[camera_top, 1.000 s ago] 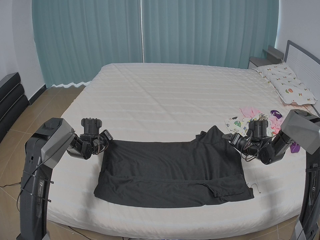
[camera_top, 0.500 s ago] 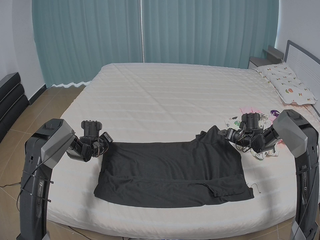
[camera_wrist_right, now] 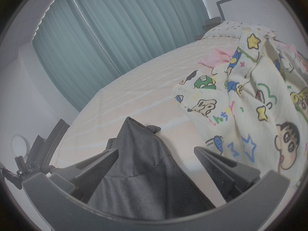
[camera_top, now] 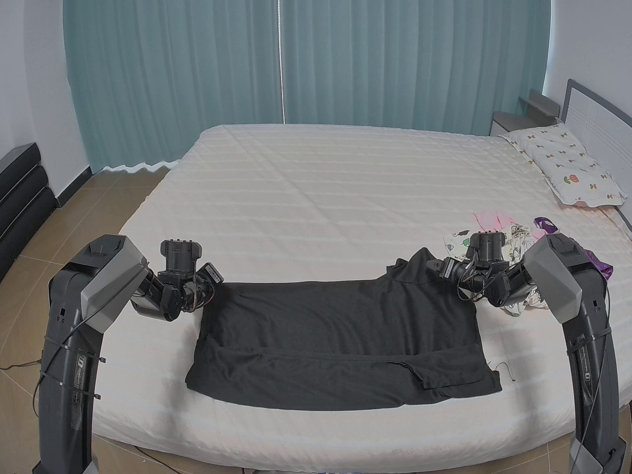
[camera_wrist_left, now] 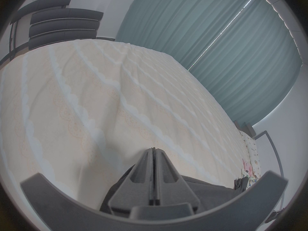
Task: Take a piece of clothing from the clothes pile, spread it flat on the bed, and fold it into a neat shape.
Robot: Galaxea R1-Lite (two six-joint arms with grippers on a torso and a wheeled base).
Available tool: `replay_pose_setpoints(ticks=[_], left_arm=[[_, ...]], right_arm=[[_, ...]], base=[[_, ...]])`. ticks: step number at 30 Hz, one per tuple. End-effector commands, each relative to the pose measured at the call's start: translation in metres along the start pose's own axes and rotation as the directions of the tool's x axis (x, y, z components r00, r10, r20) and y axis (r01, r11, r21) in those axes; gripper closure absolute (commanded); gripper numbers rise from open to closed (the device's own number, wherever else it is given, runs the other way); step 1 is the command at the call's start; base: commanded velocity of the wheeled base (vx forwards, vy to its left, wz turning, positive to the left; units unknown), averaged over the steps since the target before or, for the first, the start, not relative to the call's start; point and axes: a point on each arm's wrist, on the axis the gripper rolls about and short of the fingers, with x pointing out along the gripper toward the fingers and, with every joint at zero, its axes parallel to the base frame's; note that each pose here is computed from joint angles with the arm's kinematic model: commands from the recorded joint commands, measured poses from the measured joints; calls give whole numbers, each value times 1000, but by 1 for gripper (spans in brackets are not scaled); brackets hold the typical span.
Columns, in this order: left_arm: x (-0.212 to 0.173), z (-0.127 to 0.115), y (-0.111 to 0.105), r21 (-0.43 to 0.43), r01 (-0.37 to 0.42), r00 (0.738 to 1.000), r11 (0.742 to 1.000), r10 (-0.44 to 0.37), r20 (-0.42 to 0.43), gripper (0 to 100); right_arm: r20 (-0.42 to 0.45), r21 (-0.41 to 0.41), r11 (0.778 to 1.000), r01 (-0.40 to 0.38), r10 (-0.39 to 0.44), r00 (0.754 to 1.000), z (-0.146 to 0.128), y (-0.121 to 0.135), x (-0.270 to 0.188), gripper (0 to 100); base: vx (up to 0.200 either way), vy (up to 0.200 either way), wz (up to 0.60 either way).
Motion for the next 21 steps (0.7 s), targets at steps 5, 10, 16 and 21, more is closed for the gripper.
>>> replay_pose_setpoints(ticks=[5, 10, 16, 21], left_arm=[[0, 0, -1, 0, 2, 1000, 1000, -2, 2, 100], [0, 1, -1, 1, 4, 1000, 1000, -4, 6, 100], [-1, 5, -4, 0, 11, 1000, 1000, -11, 18, 100], [-2, 11, -5, 6, 27, 998, 1000, -27, 54, 100]], right_arm=[[-5, 10, 1000, -13, 13, 1000, -7, -1, 7, 100], [18, 43, 999, -12, 11, 1000, 5, 4, -1, 100], [67, 48, 999, -23, 19, 998, 16, 6, -16, 100], [73, 46, 999, -22, 19, 997, 9, 1, -23, 100]], base=[[0, 0, 0], [0, 0, 0], [0, 0, 0], [0, 0, 0]])
